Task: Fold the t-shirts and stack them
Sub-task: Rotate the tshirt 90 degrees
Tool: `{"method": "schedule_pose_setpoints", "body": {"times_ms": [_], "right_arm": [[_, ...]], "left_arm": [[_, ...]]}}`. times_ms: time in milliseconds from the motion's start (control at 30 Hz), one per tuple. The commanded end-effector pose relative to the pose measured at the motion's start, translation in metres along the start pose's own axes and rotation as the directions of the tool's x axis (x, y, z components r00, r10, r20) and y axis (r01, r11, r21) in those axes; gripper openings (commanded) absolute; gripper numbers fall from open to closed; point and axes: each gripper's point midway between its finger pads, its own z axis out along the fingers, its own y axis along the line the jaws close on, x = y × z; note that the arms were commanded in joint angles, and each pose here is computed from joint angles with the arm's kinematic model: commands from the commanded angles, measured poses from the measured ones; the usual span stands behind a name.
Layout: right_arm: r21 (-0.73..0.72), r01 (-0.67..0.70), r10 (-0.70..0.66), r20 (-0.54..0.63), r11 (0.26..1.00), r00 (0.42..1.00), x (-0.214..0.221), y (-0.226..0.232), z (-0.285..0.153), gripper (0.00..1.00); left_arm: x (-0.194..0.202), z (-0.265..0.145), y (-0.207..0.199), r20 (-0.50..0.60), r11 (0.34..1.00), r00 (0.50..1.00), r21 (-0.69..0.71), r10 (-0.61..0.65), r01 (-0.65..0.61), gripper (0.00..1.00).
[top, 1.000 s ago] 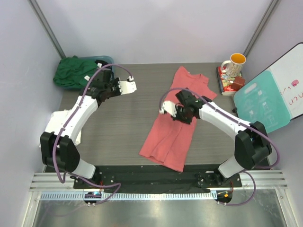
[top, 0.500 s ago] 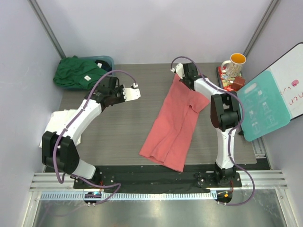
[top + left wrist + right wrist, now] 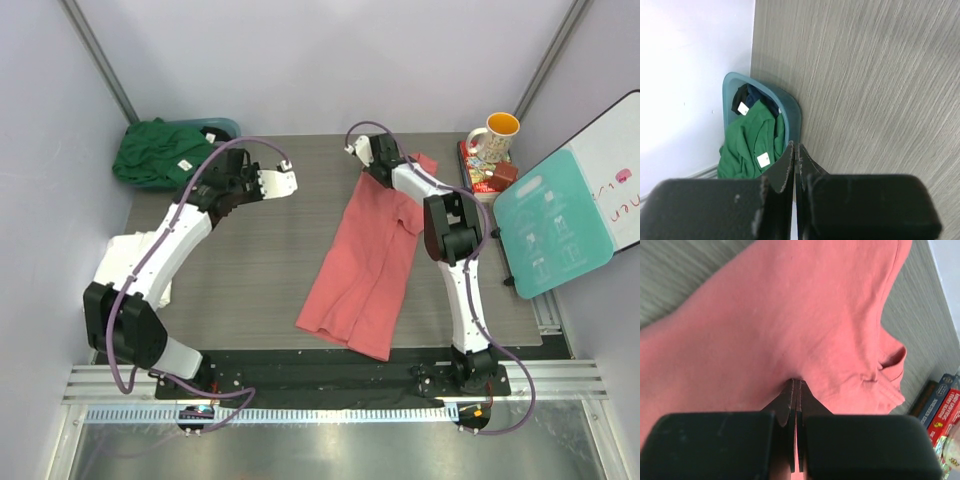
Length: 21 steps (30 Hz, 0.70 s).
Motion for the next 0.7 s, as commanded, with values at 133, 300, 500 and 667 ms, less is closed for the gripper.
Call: {"method": "schedule_pose_setpoints", "body": {"times_ms": [133, 300, 500, 667], "right_arm": [[-0.046, 0.047, -0.042, 0.099, 0.998, 0.994, -0.045, 0.026, 0.011, 0.01], [-0.076, 0.086, -0.073, 0.158, 0.993, 0.985, -0.068, 0.046, 0.022, 0.01], [-0.113, 0.146, -0.118, 0.222, 0.983, 0.968, -0.095, 0.087, 0.031, 0.01], [-0.121, 0.184, -0.146, 0.271, 0.975, 0.951, -0.118, 0.123, 0.024, 0.01]], "left_arm": [[-0.018, 0.031, -0.005, 0.004, 0.996, 0.997, 0.036, 0.076, -0.076, 0.0], [-0.032, 0.042, 0.0, 0.027, 0.999, 0.999, 0.021, 0.046, -0.047, 0.0], [-0.043, 0.038, -0.001, 0.055, 1.0, 0.998, 0.009, -0.005, 0.004, 0.0], [-0.044, 0.035, 0.0, 0.07, 0.998, 0.996, -0.028, -0.052, 0.054, 0.0]]}}
